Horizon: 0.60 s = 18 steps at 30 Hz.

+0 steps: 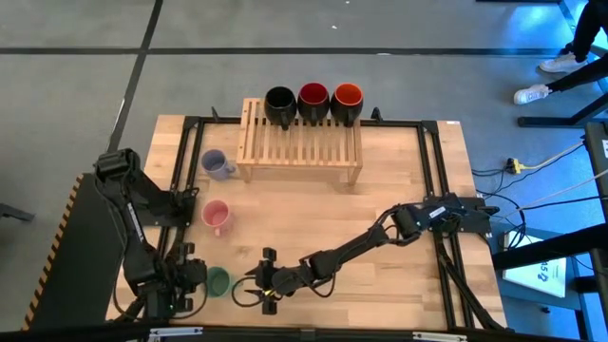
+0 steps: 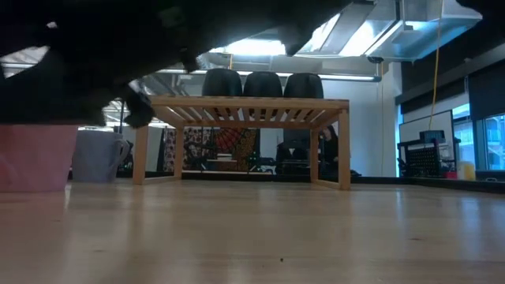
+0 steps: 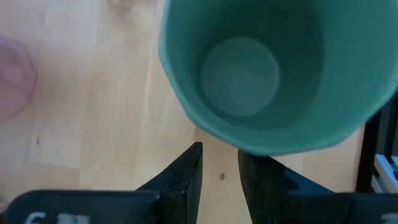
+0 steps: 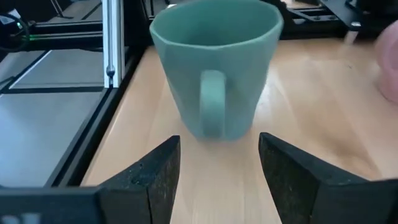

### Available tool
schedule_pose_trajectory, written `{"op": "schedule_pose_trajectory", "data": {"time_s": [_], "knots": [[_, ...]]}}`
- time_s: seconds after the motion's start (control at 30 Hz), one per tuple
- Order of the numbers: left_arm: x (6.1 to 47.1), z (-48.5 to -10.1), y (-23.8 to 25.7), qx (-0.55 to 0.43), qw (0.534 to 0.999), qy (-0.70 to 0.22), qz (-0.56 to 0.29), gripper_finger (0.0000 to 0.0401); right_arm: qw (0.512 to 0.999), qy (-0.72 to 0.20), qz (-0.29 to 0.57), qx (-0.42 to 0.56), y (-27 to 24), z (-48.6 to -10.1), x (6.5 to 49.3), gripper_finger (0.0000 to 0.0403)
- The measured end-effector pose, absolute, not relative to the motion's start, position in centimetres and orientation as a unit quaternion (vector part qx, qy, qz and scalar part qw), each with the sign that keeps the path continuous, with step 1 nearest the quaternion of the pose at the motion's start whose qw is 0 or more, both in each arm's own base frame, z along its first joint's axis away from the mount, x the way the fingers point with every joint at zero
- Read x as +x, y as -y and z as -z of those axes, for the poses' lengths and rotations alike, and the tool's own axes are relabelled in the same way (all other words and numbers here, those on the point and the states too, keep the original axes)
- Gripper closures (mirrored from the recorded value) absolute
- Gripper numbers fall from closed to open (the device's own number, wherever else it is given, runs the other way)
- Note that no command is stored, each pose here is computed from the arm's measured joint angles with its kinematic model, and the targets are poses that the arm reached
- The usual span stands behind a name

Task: Place coffee mugs
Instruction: Put the green mugs on the shelf

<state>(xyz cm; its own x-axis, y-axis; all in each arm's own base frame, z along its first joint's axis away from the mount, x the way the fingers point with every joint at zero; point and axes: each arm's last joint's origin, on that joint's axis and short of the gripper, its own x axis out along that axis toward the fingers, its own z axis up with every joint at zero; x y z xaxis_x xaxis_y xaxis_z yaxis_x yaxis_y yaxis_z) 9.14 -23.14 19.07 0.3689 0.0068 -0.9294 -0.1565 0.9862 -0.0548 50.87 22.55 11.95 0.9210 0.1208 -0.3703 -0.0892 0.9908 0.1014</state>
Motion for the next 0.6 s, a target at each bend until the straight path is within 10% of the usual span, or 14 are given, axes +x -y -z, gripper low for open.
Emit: {"op": "schedule_pose_trajectory", "data": {"time_s": [0.6], "knots": [[10.5,-18.8,23.0,-0.087,0.825,-0.554,-0.066,0.0305,0.984,-0.175,-0.023,0.021,-22.5,-10.4,52.9,0.0251]]}}
